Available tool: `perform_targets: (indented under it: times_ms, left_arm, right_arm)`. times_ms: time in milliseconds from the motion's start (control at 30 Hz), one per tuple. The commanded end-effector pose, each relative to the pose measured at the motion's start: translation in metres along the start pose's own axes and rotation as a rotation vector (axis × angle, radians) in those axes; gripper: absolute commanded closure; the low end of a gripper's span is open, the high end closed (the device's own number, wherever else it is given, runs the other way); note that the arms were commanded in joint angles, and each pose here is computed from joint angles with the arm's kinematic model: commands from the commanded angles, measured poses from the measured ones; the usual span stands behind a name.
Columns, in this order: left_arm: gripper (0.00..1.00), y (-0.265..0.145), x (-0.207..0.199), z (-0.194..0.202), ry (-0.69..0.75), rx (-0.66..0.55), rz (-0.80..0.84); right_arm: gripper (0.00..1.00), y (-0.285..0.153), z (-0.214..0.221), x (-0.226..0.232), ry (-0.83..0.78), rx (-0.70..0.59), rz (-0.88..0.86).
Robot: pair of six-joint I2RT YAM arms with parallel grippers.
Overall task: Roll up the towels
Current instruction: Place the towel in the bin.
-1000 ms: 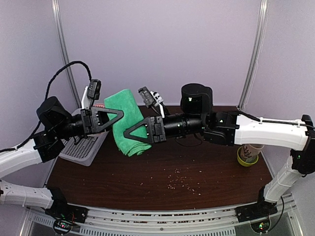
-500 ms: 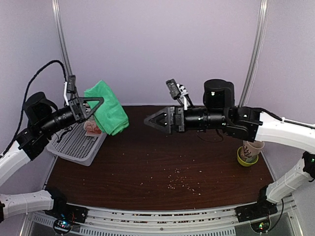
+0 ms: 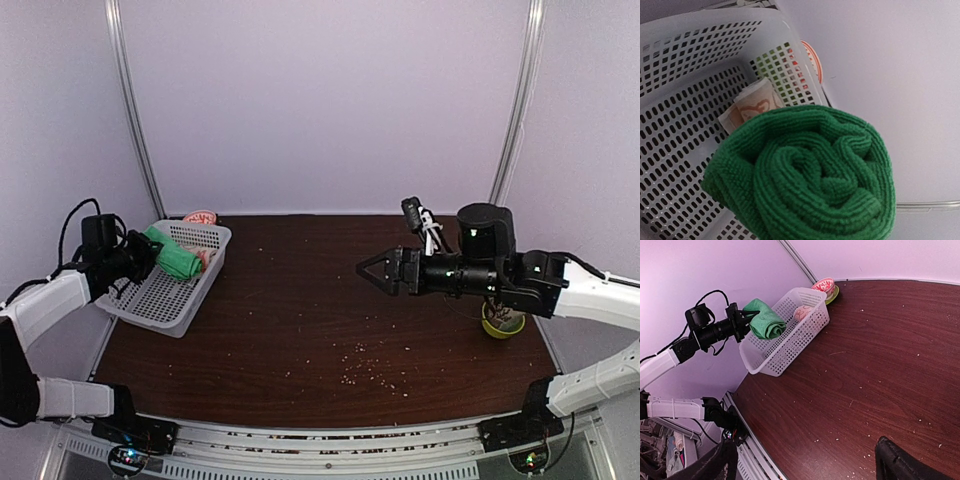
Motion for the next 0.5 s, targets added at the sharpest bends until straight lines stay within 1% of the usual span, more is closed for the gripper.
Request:
perform_targets:
  times_ms: [0,133,267,467]
  left_arm:
    - [1.0,0.003,-0.007,-0.039,-0.111,-0.204,-0.03]
    - [1.0,0.016,0.021,-0.048,-0.192,-0.279,-0.117]
    - [1.0,0.03,0.029,-0.055,-0.243,-0.312,-0.101]
    - [1.0,0.066,0.035,-0.048,-0.255,-0.216,-0.108]
  right_arm:
    - [0.05,-0.011,-0.003,-0.005,-0.018,-0.045,0.021]
    - [0.05,-0.013,0.0,-0.006,-0.016,-0.053,0.014]
    - [0.06,-0.01,0.005,-0.007,0.003,-0.045,-0.002]
    - [0.06,-0.005,0.008,-0.009,-0.005,-0.025,0.01]
Point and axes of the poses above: each gripper's point midway between its finger pads, its own y axis out along the fingers, its own x axis along the line the jaws close on, z = x × y, the point moved 3 cm from there along -y, back along the fingers, and after that the axes turned 4 degrees about -y, right-handed, at the moved point
